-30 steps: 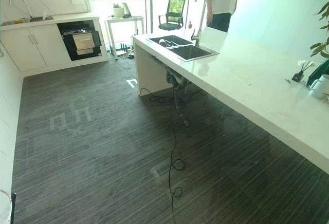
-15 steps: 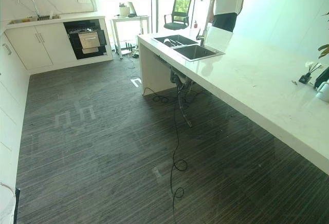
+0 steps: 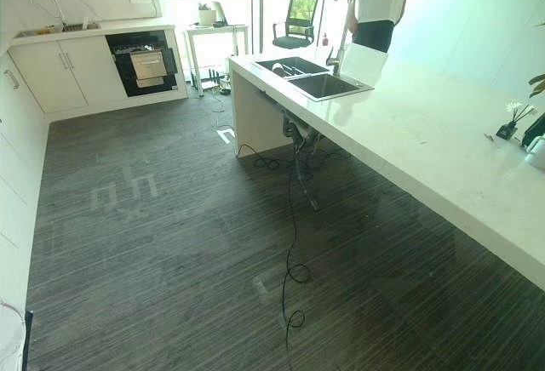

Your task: Place the dishes in the dishwasher.

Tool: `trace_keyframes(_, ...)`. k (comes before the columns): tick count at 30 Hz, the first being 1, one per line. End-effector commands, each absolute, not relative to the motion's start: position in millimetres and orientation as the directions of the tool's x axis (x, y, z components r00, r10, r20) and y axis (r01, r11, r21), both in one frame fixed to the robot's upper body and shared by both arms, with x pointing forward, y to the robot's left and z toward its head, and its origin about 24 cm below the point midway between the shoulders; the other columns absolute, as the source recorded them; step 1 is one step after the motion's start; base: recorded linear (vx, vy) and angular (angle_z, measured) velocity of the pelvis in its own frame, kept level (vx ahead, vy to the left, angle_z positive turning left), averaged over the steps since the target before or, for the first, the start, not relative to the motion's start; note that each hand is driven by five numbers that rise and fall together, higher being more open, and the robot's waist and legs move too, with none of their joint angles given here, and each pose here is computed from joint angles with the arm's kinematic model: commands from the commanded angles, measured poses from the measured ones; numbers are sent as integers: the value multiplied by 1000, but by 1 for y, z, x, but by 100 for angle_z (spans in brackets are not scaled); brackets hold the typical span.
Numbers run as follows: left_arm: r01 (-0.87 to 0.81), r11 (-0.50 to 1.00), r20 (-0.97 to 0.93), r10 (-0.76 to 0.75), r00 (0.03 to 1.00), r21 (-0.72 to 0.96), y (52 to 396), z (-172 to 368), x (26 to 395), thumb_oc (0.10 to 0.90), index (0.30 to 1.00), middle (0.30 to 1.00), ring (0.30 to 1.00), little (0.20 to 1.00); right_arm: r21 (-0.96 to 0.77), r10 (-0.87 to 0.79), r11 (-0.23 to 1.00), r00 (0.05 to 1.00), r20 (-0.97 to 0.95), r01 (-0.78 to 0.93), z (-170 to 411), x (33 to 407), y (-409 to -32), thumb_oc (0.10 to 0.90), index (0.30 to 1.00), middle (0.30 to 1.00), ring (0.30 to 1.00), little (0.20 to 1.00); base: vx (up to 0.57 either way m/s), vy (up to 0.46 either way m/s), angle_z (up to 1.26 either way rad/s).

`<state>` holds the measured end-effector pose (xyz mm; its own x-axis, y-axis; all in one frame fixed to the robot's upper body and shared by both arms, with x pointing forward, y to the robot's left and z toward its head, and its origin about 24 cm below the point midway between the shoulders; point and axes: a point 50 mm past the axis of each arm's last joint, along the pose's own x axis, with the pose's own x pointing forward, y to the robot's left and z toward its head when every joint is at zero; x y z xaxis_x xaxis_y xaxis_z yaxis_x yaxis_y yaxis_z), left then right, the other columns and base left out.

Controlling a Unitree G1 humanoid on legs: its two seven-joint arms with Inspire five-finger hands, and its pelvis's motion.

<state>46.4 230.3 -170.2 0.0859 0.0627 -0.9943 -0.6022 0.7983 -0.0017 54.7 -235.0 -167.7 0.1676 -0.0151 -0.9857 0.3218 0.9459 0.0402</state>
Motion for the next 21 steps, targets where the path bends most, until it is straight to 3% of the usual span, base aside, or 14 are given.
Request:
trace_keyframes(1,-590,806,-997,7,83,-43,205,-175,50,800,900,900,900,900,134,94,963,178,-980,235,-172,61,-206,800,900,900,900,900,14,-48,4)
trace_keyframes(9,-603,797,-996,22,91,-37,205,-175,52,800,900,900,900,900,130,89,967,188,-978,220,-171,65,-206,800,900,900,900,900,-9,-40,5)
trace_keyframes(12,-613,789,-989,49,139,-47,208,-174,59,800,900,900,900,900,136,84,966,232,-969,221,-170,71,-208,800,900,900,900,900,22,-30,3)
trace_keyframes(13,-613,788,-983,61,172,-58,209,-173,64,800,900,900,900,900,147,86,964,262,-961,223,-169,77,-209,800,900,900,900,900,30,-36,9)
trace_keyframes(14,-634,761,-956,66,286,-137,211,-168,84,800,900,900,900,900,172,92,968,381,-920,181,-160,103,-209,800,900,900,900,900,23,-30,8)
trace_keyframes(15,-633,761,-955,67,290,-139,211,-168,85,800,900,900,900,900,173,93,968,385,-918,179,-160,105,-208,800,900,900,900,900,8,-45,6)
trace_keyframes(19,-596,773,-878,114,465,-215,218,-154,116,800,900,900,900,900,185,89,977,574,-814,110,-139,146,-207,800,900,900,900,900,-13,-51,6)
trace_keyframes(21,-545,801,-777,172,605,-247,229,-136,138,800,900,900,900,900,153,88,988,696,-713,32,-115,175,-207,800,900,900,900,900,-4,-61,13)
